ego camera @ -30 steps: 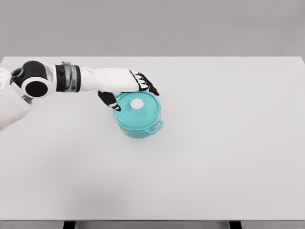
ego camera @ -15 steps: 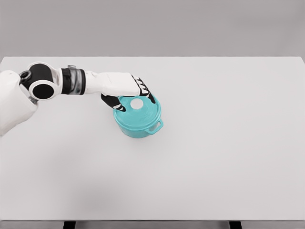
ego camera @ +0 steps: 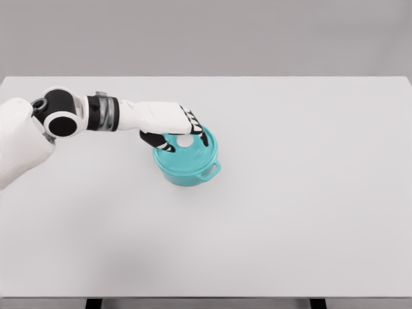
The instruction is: Open the lid of the pot with left arm
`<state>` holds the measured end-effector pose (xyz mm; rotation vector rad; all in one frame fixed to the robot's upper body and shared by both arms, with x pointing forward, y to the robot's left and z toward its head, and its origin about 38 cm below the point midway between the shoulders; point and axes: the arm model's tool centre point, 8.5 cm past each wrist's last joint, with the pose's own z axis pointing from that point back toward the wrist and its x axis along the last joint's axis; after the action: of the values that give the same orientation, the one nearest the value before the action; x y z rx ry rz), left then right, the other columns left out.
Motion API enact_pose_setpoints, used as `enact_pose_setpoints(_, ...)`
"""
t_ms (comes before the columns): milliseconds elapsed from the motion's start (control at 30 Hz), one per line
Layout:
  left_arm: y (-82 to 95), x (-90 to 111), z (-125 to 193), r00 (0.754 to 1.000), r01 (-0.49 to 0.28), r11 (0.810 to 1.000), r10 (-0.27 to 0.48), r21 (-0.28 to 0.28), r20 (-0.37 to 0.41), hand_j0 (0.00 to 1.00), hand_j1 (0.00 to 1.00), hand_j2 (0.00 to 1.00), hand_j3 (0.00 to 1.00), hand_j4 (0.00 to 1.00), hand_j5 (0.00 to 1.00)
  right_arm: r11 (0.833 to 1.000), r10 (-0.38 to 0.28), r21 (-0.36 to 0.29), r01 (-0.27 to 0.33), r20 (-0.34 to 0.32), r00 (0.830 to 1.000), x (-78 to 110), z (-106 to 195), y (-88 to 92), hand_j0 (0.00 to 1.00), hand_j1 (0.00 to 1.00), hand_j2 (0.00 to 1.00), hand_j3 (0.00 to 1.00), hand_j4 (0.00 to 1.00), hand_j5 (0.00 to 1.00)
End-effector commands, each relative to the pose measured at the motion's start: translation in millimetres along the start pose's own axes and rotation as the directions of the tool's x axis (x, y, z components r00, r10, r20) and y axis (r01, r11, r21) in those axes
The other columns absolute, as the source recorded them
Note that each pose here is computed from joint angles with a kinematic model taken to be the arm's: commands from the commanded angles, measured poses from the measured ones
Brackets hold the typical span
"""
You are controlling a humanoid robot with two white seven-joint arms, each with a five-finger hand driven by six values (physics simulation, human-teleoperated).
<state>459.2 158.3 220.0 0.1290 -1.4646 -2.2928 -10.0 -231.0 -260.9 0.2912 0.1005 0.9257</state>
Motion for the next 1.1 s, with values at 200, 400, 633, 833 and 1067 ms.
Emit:
enact_pose_setpoints(200,0.3,2,-3,1.000,-0.002,1.000,0.002,0.004,0.011,0.66,0.66,0.66,0.66,0.66,0.66,1.000,0.000,0.000,0.000,0.000,1.000,-0.1,0,0.0,1.00,1.00,1.00,1.00,1.00,1.00)
enact_pose_setpoints(400,0.3,5,-2,0.999,0.015,1.000,-0.015,0.005,0.036,0.51,0.51,0.51,0.51,0.51,0.51,1.000,0.000,0.000,0.000,0.000,1.000,-0.1,0,0.0,1.00,1.00,1.00,1.00,1.00,1.00)
enact_pose_setpoints(633,0.1,2,3,0.999,0.019,1.000,-0.019,0.003,0.029,0.49,0.49,0.49,0.49,0.49,0.49,1.000,0.000,0.000,0.000,0.000,1.000,-0.1,0,0.0,1.00,1.00,1.00,1.00,1.00,1.00)
enact_pose_setpoints(833,4.1,-11,35,0.999,0.049,0.999,-0.049,-0.005,-0.015,0.44,0.44,0.44,0.44,0.44,0.44,1.000,0.000,0.000,0.000,0.000,1.000,-0.1,0,0.0,1.00,1.00,1.00,1.00,1.00,1.00)
enact_pose_setpoints(1067,2.3,-43,109,0.980,0.061,0.996,-0.071,-0.062,-0.183,0.44,0.44,0.44,0.44,0.44,0.44,1.000,0.000,0.000,0.000,0.000,1.000,-0.1,0,0.0,1.00,1.00,1.00,1.00,1.00,1.00)
